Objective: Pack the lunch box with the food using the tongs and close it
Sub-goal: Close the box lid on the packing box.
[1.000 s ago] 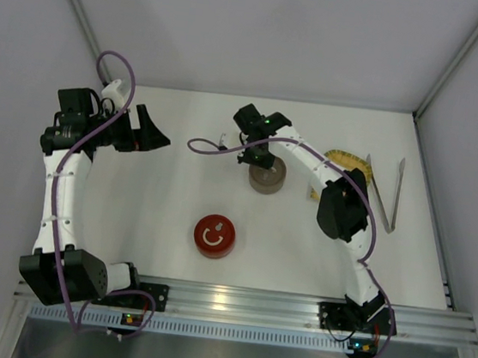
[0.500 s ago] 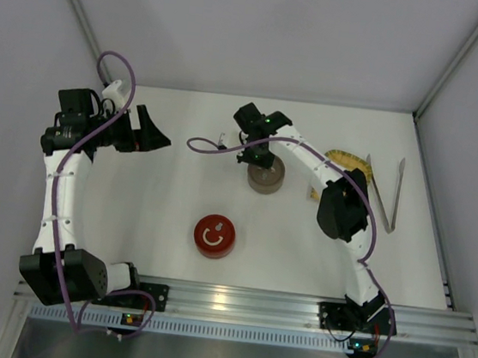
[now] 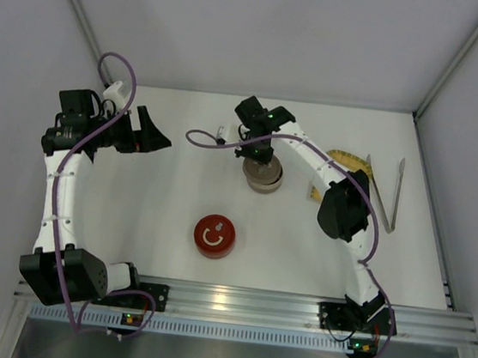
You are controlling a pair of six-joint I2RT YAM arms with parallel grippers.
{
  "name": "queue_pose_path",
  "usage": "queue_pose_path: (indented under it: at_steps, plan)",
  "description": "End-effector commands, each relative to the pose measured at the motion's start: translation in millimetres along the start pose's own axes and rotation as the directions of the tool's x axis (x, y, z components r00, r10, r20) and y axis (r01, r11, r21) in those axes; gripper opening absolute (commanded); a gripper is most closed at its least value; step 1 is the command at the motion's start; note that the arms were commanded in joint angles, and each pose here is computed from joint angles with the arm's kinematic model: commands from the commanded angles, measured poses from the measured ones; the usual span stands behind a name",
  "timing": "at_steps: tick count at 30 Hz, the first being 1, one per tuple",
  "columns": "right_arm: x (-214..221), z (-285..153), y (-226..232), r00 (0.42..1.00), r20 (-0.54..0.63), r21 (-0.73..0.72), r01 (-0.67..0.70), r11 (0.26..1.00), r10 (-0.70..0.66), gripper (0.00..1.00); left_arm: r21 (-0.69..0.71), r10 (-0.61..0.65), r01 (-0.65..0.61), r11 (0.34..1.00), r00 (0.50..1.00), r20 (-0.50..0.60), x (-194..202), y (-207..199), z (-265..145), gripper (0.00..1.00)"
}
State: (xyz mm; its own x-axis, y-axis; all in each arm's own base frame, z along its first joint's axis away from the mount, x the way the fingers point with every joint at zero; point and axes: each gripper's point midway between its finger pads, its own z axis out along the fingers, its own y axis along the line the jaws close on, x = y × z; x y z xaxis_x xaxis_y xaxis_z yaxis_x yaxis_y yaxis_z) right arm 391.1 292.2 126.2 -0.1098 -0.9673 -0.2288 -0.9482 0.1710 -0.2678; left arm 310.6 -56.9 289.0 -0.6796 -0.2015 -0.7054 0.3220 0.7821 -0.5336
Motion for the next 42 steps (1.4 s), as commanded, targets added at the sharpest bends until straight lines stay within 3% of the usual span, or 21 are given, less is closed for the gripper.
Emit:
queue_pose_path:
  at_steps: [1,11,42]
  plan:
    - [-5.1,-21.0,-1.2,0.999,0.036,-0.007,-0.014,1.000,0.014,0.00,0.026,0.054,-0.055,0.998,0.998,0.030,-4.0,-5.6,-3.5,0.98]
    - [6.0,-7.7,-12.7,1.000,-0.024,0.035,-0.008,0.999,0.009,0.00,0.021,0.058,-0.058,0.998,0.998,0.026,-2.3,-4.6,-4.0,0.98]
    - [9.9,19.1,-0.6,0.999,-0.014,-0.040,-0.039,0.998,0.039,0.00,0.024,0.049,-0.050,0.998,0.999,0.018,1.0,-0.3,0.8,0.98]
